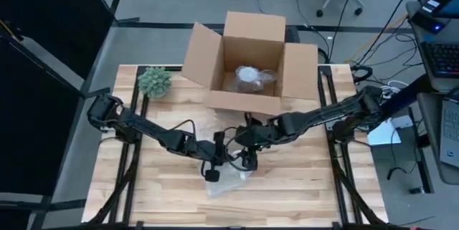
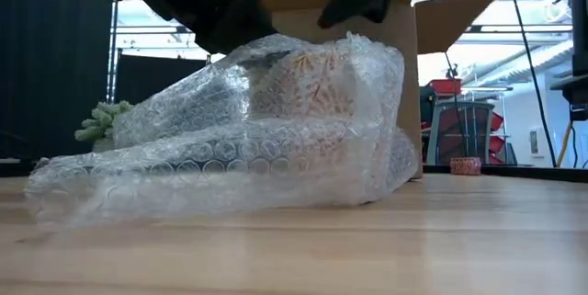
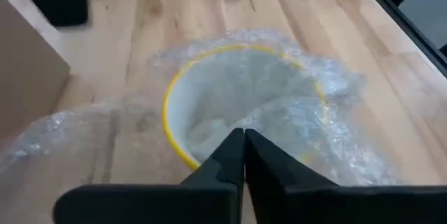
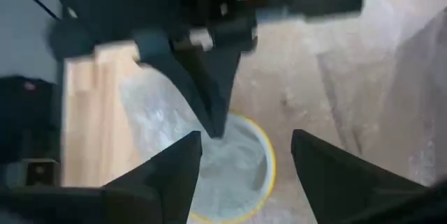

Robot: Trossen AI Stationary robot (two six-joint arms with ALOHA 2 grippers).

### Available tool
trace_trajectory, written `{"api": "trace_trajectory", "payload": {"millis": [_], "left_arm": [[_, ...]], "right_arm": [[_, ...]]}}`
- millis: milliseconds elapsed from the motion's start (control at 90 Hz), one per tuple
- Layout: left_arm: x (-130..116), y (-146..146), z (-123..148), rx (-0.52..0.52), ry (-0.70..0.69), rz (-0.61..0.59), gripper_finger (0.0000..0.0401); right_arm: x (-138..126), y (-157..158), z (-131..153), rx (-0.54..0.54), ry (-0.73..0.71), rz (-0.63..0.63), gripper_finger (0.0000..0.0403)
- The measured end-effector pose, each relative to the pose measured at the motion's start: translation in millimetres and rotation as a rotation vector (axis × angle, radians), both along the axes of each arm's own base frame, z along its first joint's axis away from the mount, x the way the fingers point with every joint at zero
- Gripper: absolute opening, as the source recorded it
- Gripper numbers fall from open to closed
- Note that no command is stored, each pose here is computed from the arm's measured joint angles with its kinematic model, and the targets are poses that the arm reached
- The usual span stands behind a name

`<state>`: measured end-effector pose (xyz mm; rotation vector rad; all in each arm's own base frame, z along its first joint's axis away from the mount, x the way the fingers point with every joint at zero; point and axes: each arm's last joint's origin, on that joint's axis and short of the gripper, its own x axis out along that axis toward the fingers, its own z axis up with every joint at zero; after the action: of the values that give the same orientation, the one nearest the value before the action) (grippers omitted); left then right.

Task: Wrap mug
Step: Wrap the orange mug with bubble wrap

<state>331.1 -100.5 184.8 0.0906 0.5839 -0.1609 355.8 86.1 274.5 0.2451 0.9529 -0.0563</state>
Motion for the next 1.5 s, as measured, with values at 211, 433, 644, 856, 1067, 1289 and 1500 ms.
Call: {"api": "trace_trajectory", "payload": {"millis": [211,433,644,856,1067,1289,1500], "left_arm": [[0.1,0.1,0.0,-0.003,0.000,0.002,0.0000],[0.0,-0.1,0.0,-0.010,0.001,0.001,0.0000],[-0.2,-0.1,0.2,-0.010,0.000,0.001,0.0000],[-0.2,0.1,0.2,0.000,0.000,0.003,0.0000],[0.0,0.1,0.5,-0.003,-0.002,0.004,0.0000],[0.1,0.2,0.5,-0.004,-0.003,0.004,0.0000],[0.2,0.1,0.5,-0.005,-0.003,0.004,0.0000]], "right_arm": [[19.7,4.7,-57.5,-0.037,0.178,-0.010,0.0210],[39.8,10.3,-110.3,-0.042,0.257,-0.007,0.0210],[36.4,8.9,-98.5,-0.026,0.234,0.006,0.0210],[8.9,10.4,-28.4,0.008,0.093,0.024,0.0210],[0.6,18.5,-3.4,0.009,-0.024,0.016,0.0210],[17.3,28.9,-35.4,0.008,0.019,0.010,0.0210],[28.8,31.2,-66.3,-0.025,0.085,-0.011,0.0210]]}}
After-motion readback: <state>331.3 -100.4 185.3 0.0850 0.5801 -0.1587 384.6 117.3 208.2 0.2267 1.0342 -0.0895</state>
